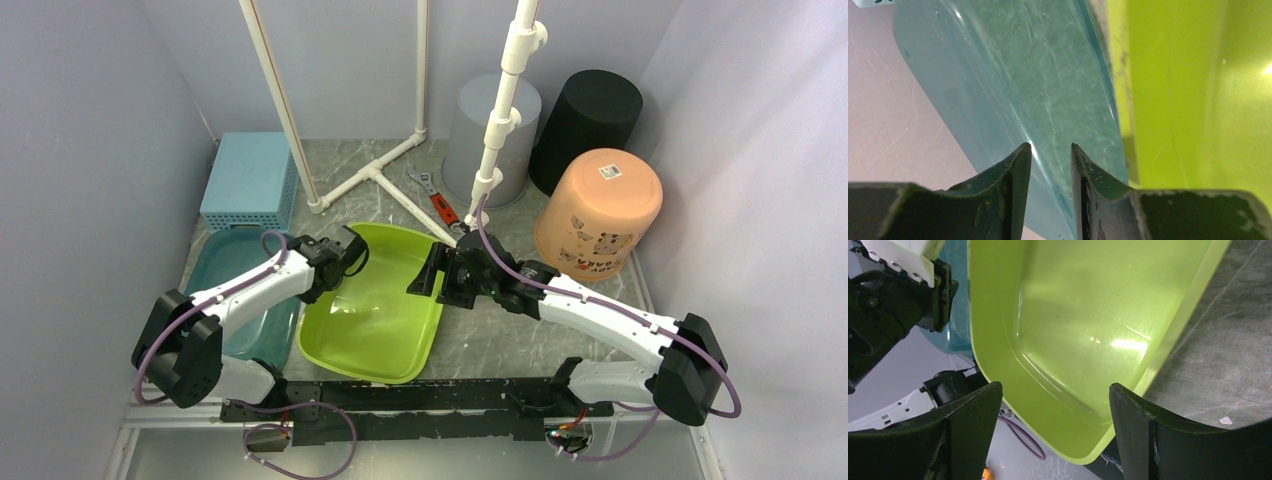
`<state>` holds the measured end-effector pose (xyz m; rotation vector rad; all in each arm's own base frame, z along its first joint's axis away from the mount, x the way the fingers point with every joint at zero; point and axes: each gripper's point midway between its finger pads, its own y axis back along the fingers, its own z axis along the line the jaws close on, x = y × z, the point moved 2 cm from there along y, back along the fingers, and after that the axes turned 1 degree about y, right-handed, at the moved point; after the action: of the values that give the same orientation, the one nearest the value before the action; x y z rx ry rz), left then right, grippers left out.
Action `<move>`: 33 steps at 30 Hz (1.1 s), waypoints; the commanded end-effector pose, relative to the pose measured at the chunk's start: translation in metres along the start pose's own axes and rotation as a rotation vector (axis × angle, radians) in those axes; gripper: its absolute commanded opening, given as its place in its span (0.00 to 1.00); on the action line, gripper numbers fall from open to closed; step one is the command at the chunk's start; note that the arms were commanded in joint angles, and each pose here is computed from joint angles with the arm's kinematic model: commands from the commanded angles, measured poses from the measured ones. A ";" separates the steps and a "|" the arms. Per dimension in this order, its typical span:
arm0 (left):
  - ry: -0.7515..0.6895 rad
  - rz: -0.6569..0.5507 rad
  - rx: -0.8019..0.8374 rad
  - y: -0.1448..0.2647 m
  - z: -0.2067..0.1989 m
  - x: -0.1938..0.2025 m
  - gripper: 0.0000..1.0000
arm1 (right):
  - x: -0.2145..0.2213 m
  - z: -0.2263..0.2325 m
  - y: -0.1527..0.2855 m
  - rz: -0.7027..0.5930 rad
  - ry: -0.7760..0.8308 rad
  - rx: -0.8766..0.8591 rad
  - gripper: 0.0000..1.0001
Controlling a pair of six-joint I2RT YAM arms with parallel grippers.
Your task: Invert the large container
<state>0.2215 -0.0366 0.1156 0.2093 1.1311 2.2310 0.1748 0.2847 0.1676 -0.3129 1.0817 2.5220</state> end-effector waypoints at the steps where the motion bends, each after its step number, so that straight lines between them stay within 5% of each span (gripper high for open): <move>1: 0.075 -0.029 0.040 -0.013 0.007 -0.008 0.39 | -0.008 0.012 0.011 -0.044 0.003 -0.035 0.82; 15: 0.121 0.051 -0.012 -0.054 0.027 -0.002 0.35 | -0.010 0.013 0.020 -0.025 0.046 0.011 0.83; 33: 0.122 -0.016 0.096 -0.031 0.020 0.004 0.28 | 0.012 -0.022 -0.006 0.035 0.072 0.219 0.84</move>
<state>0.2493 0.0036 0.1033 0.0499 1.2028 2.2532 0.1622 0.2665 0.1400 -0.2904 1.3745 2.4229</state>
